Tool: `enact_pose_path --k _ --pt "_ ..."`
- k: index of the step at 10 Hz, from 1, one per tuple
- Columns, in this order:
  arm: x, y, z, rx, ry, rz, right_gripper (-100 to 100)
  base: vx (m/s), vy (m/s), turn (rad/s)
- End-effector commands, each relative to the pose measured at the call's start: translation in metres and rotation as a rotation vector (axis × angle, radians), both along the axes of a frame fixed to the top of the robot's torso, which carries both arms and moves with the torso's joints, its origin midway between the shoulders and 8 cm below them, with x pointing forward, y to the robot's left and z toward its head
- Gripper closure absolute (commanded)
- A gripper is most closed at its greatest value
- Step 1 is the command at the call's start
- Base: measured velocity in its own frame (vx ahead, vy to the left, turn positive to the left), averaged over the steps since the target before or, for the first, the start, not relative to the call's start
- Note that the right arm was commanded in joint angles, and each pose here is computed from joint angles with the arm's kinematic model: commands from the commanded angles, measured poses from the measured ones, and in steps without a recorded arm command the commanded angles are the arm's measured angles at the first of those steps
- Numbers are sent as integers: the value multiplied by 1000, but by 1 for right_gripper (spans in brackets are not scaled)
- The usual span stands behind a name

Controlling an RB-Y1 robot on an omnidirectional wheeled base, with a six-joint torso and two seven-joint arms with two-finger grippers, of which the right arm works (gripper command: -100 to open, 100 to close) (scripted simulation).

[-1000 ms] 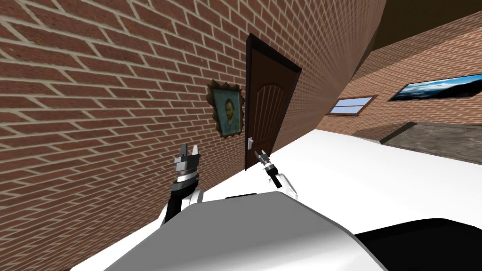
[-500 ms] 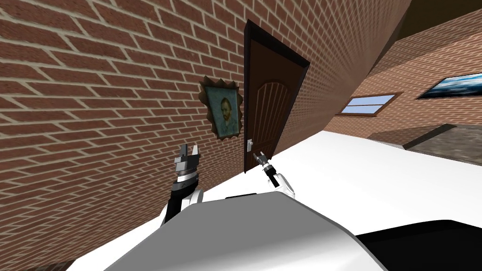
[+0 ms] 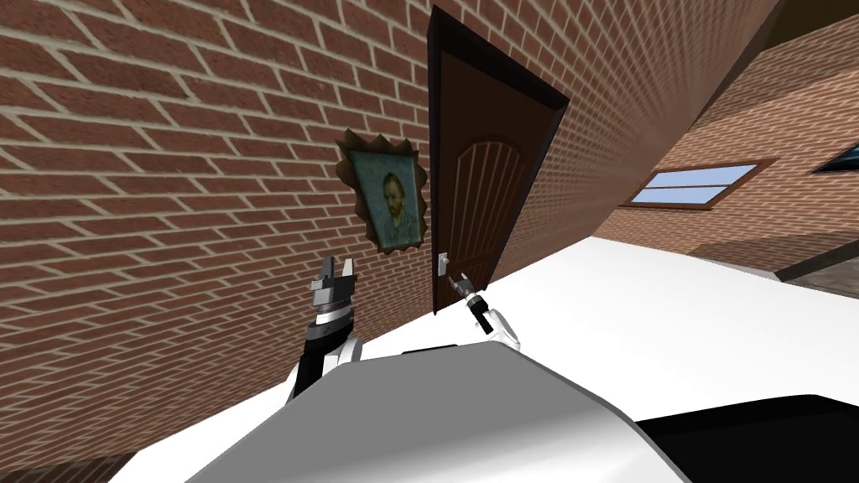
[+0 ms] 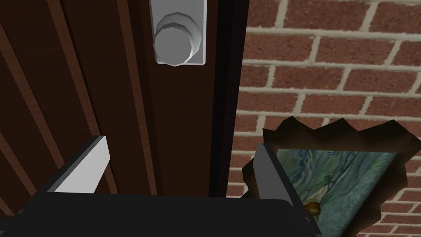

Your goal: Pull the door open

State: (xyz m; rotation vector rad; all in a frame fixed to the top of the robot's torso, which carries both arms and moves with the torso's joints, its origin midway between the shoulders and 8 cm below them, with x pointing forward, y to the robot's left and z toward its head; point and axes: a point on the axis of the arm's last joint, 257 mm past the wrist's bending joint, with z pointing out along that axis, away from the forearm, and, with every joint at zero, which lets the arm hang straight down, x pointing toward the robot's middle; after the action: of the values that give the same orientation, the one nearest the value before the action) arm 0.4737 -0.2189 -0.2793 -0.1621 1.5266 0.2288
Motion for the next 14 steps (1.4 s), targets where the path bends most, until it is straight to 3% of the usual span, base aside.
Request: enact_pose_path --k 1,2,3,4,9,12,13,14 --pt "2 4 -11 -31 19 5 -100 121 -164 88" --pt "3 7 -17 -47 29 9 -100 138 -142 87" --pt "3 5 -13 -36 22 7 -100 68 -61 24" --pt "3 -17 -17 -41 29 -11 -100 36 100 165" --pt "4 -89 -20 -37 37 -80 -100 121 148 143" --pt "4 -121 -18 -32 33 -113 -100 173 52 108" --pt "4 -114 -18 -35 35 -106 -100 71 9 16" --pt "4 -114 -18 -35 35 -106 100 -6 -4 -21"
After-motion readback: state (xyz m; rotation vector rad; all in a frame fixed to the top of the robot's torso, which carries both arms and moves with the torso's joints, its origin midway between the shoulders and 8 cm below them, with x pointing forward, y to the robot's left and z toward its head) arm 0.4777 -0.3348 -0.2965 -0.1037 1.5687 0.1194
